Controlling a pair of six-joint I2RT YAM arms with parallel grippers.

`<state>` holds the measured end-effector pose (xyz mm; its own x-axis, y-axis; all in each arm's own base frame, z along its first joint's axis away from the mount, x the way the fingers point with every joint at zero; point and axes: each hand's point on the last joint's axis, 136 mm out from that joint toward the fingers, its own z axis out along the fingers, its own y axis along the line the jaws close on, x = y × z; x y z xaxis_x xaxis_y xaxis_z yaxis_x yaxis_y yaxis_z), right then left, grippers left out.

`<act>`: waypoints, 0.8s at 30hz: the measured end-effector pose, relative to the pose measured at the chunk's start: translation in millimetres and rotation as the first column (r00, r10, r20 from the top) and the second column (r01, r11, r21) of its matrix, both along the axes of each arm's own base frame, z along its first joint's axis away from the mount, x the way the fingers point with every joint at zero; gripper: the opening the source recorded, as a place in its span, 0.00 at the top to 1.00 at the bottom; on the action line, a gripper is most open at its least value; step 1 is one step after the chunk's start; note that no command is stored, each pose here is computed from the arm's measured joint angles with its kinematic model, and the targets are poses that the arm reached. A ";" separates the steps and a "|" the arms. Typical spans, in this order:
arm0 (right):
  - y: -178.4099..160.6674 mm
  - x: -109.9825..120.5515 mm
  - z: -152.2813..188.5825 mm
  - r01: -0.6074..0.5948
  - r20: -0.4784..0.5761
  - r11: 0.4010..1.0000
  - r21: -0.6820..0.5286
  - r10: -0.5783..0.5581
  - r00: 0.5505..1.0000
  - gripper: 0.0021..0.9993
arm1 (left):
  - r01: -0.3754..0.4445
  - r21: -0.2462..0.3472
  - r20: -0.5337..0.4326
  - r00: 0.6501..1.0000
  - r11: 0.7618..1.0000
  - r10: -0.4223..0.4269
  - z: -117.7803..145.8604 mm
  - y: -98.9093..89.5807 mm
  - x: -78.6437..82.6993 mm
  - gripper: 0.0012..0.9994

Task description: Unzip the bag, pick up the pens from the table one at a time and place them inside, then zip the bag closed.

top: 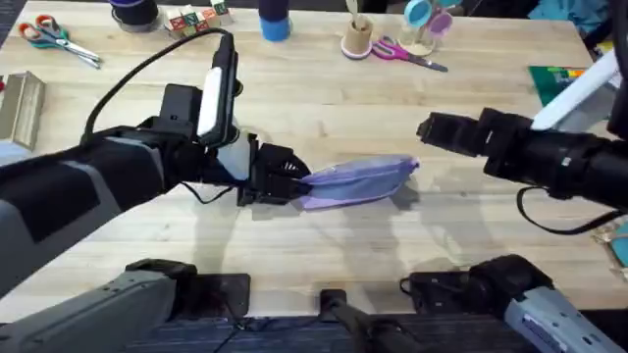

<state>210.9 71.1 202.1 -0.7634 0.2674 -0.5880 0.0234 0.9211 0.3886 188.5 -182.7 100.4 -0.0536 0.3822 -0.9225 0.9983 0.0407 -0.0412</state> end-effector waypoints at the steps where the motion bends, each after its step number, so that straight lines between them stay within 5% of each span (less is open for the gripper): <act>1: 1.5 -0.6 0.0 -0.009 0.000 1.000 0.001 0.009 1.000 0.00 | 0.001 0.000 0.002 1.000 1.000 -0.001 0.0 0.0 -0.1 0.85; 6: 4.0 -1.4 0.2 -0.025 0.000 1.000 0.005 0.025 1.000 0.00 | 0.002 -0.008 -0.001 1.000 1.000 -0.002 1.3 -0.5 -0.4 0.07; 7: 4.2 -1.5 0.2 -0.026 -0.001 1.000 0.006 0.026 1.000 0.00 | 0.002 -0.006 -0.003 1.000 1.000 -0.002 1.0 -0.4 -0.4 0.03; 13: 4.2 -1.7 0.0 -0.056 0.010 0.998 -0.021 0.056 0.998 0.00 | -0.021 0.036 -0.012 1.000 0.999 0.021 -5.7 2.6 2.5 0.01; 18: 3.6 -4.3 -2.6 -0.105 0.012 0.992 -0.068 0.106 0.994 0.00 | -0.120 0.125 -0.132 0.982 0.985 0.136 -10.1 9.2 14.9 0.01; 24: 2.2 -10.5 -5.0 -0.159 -0.002 0.980 -0.119 0.160 0.987 0.00 | -0.209 0.217 -0.240 0.935 0.954 0.259 23.9 16.1 33.1 0.00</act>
<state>200.4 73.3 197.1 -0.7857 0.0705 -0.6145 -0.1304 0.9523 0.2759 221.7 -166.6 124.2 -0.3933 0.4915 -0.7770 0.9136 0.3041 -0.2700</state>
